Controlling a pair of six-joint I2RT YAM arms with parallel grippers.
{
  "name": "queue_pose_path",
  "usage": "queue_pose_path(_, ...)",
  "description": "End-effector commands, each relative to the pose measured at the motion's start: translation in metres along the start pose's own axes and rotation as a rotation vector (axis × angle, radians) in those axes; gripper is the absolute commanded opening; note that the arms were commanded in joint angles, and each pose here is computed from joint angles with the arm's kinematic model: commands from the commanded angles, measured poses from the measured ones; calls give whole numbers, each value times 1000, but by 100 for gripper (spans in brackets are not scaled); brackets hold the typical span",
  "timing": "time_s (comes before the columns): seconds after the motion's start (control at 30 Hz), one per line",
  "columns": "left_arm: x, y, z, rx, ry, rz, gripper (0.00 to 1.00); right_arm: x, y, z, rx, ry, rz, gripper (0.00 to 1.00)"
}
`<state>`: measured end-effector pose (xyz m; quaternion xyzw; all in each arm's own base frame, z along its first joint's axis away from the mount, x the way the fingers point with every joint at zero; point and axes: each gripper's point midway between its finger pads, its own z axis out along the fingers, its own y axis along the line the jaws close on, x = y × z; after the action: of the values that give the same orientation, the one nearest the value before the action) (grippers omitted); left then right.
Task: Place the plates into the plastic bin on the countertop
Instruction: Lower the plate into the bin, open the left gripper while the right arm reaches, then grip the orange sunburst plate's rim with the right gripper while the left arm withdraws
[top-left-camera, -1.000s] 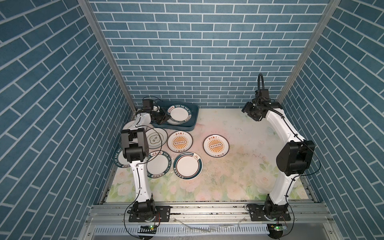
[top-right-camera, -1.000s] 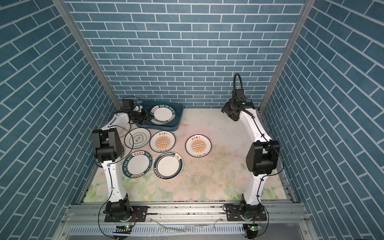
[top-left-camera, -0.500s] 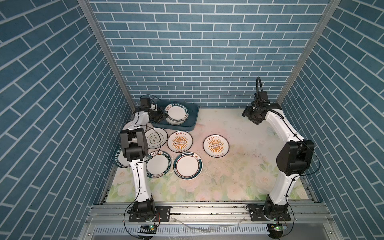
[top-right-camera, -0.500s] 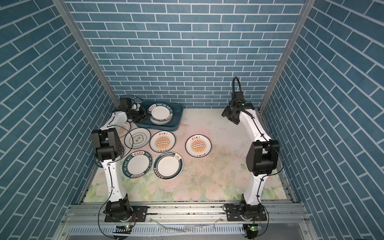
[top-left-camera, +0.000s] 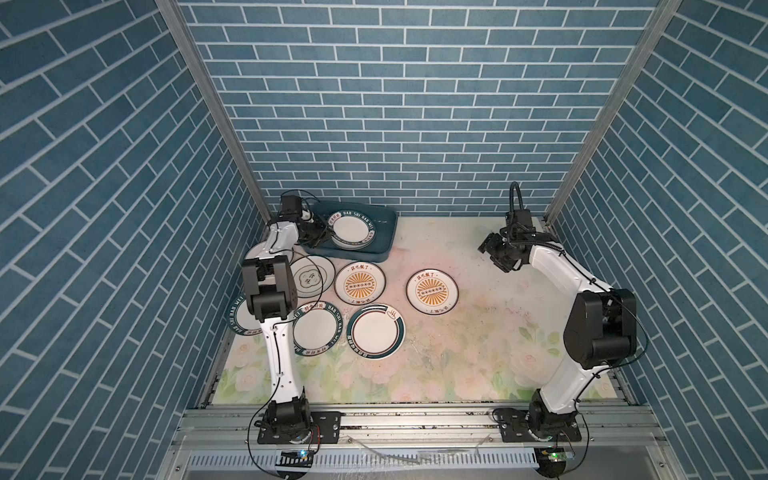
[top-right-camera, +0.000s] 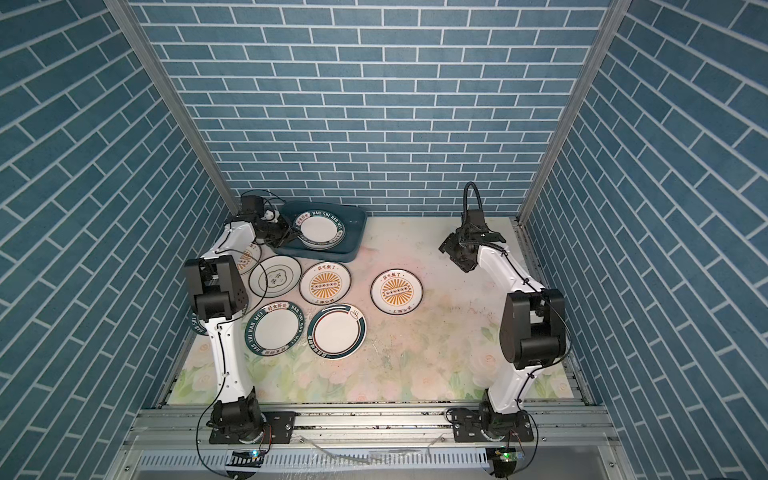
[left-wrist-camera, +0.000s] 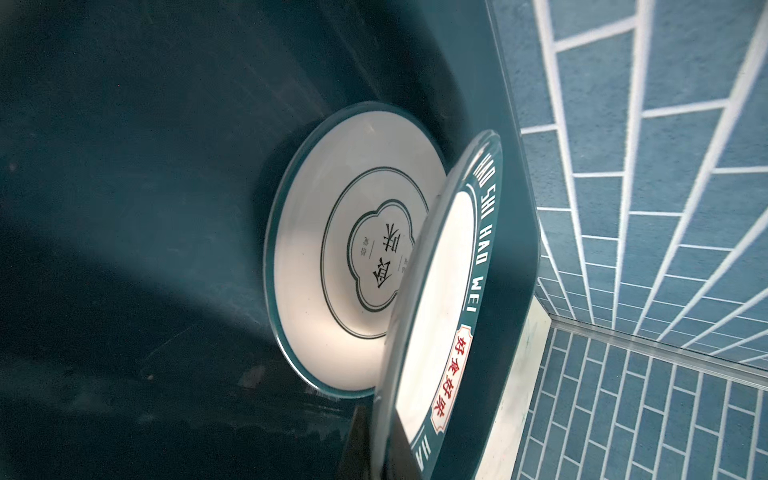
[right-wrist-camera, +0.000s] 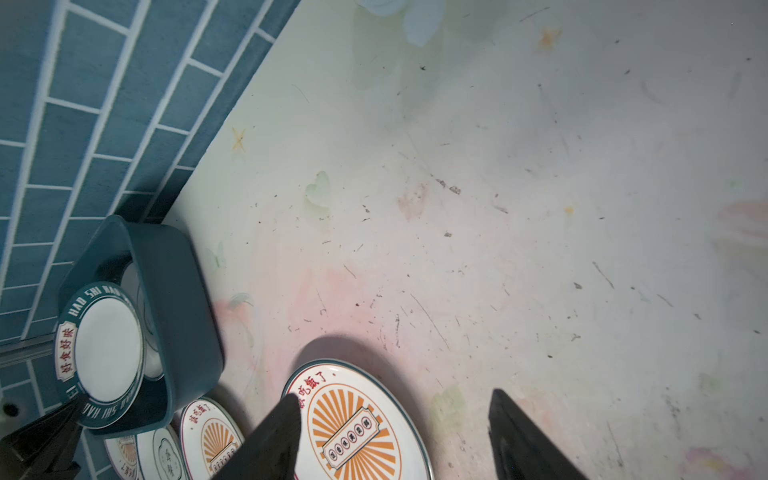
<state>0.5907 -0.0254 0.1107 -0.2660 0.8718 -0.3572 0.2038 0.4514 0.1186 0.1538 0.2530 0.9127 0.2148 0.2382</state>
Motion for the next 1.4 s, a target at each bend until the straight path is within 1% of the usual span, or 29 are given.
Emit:
queue_pose_path(0.0,-4,-4,7,20,-1,10,0,6,37,-5,-122,11,-37,72)
queue_pose_path(0.07,-5,-4,11,25,0,9,0,16,46,3,-158,43,-60,72)
queue_pose_path(0.17,-7,-2,17,25,-2,1,1,30,50,16,-173,76,-70,72)
queue_pose_path(0.3,-10,-2,23,22,-5,4,2,42,45,25,-178,90,-42,72)
queue_pose_path(0.43,-9,-5,32,26,5,3,4,49,36,24,-158,88,-31,72)
queue_pose_path(0.47,-8,-5,34,27,8,3,6,50,34,23,-152,87,-29,72)
queue_pose_path(0.57,-7,-5,39,15,18,3,18,53,28,24,-138,89,-27,72)
queue_pose_path(0.7,-5,-1,38,-11,18,0,40,59,22,28,-129,108,-25,72)
queue_pose_path(0.8,-5,-2,32,-28,8,15,48,63,17,31,-119,118,-25,72)
queue_pose_path(1.07,-5,-10,17,-47,-2,50,76,77,8,43,-124,160,-27,72)
queue_pose_path(1.23,-3,-14,9,-55,3,64,81,83,6,47,-139,180,-41,71)
queue_pose_path(1.37,-8,-44,-17,6,-63,143,87,90,6,52,-162,198,-46,71)
